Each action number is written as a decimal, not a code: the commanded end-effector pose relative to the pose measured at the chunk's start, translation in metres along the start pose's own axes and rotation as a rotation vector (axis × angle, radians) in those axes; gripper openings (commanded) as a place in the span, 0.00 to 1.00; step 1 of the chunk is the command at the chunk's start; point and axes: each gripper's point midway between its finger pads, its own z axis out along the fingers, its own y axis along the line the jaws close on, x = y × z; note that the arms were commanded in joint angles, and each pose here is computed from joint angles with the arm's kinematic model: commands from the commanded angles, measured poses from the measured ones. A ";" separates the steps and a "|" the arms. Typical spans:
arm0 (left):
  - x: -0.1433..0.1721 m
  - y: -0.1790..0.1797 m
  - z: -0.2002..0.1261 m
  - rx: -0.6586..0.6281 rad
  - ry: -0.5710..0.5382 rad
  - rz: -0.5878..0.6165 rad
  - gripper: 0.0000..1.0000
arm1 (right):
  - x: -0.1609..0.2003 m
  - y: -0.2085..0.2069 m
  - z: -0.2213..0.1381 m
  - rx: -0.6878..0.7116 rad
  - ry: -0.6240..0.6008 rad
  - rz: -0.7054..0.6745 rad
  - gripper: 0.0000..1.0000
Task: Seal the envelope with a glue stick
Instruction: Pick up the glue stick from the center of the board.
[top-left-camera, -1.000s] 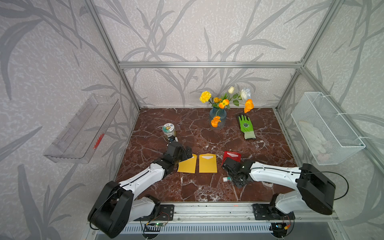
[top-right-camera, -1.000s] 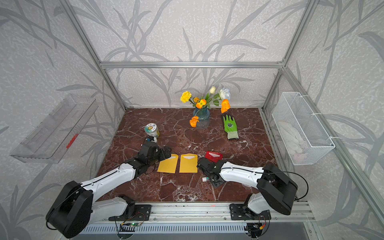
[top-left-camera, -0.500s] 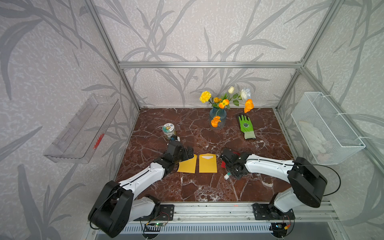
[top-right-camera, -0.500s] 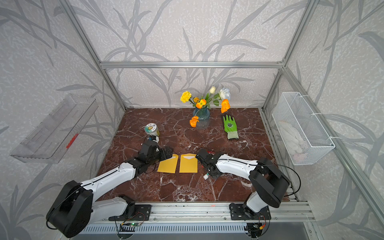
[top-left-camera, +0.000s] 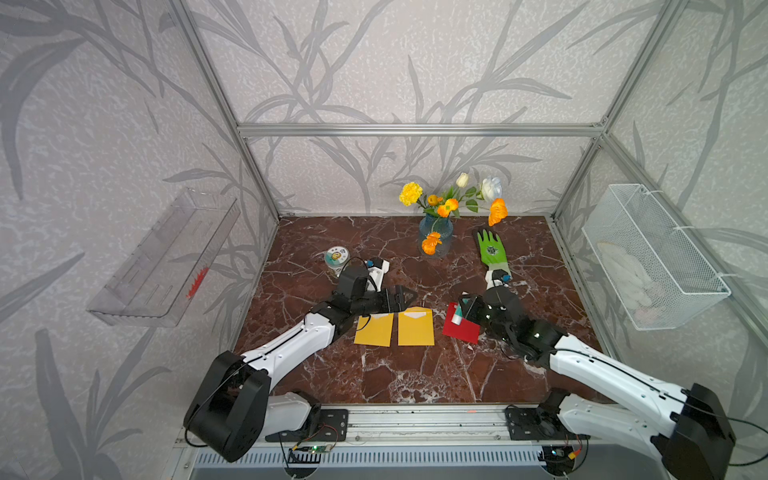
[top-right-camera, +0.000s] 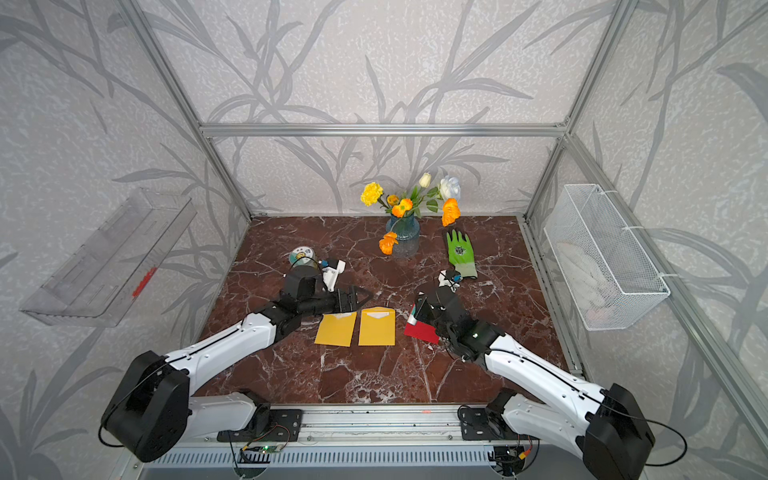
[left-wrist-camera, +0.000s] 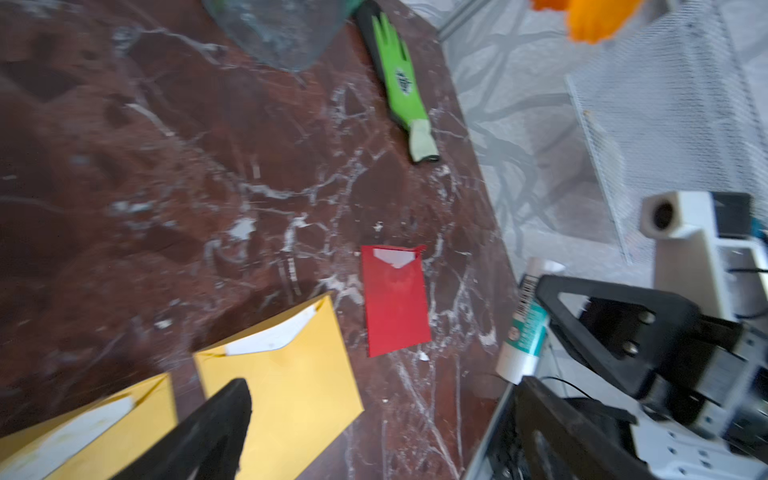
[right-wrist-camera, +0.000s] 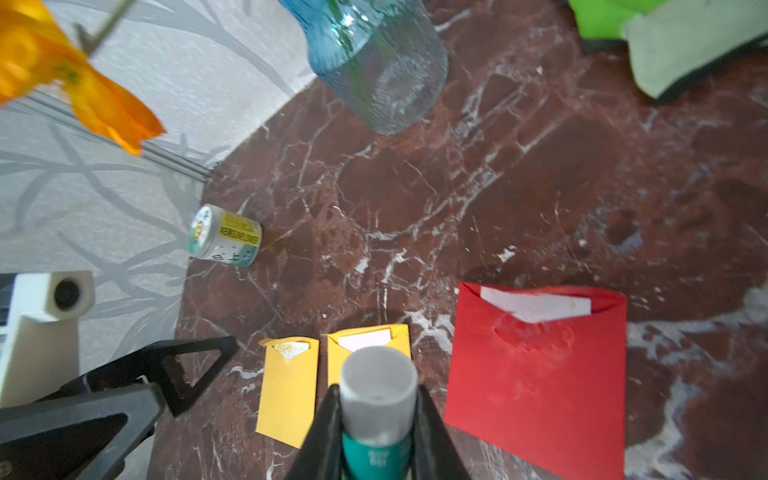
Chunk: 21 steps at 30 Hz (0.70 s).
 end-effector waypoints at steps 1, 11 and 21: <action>0.004 -0.063 0.006 0.267 0.073 0.104 0.99 | -0.017 0.043 -0.010 -0.233 -0.067 -0.104 0.00; 0.025 -0.106 0.033 0.394 0.161 0.220 0.86 | -0.027 0.085 -0.022 -0.477 -0.100 -0.085 0.00; 0.025 -0.112 0.040 0.398 0.142 0.248 0.44 | -0.020 0.085 -0.021 -0.493 -0.062 -0.060 0.00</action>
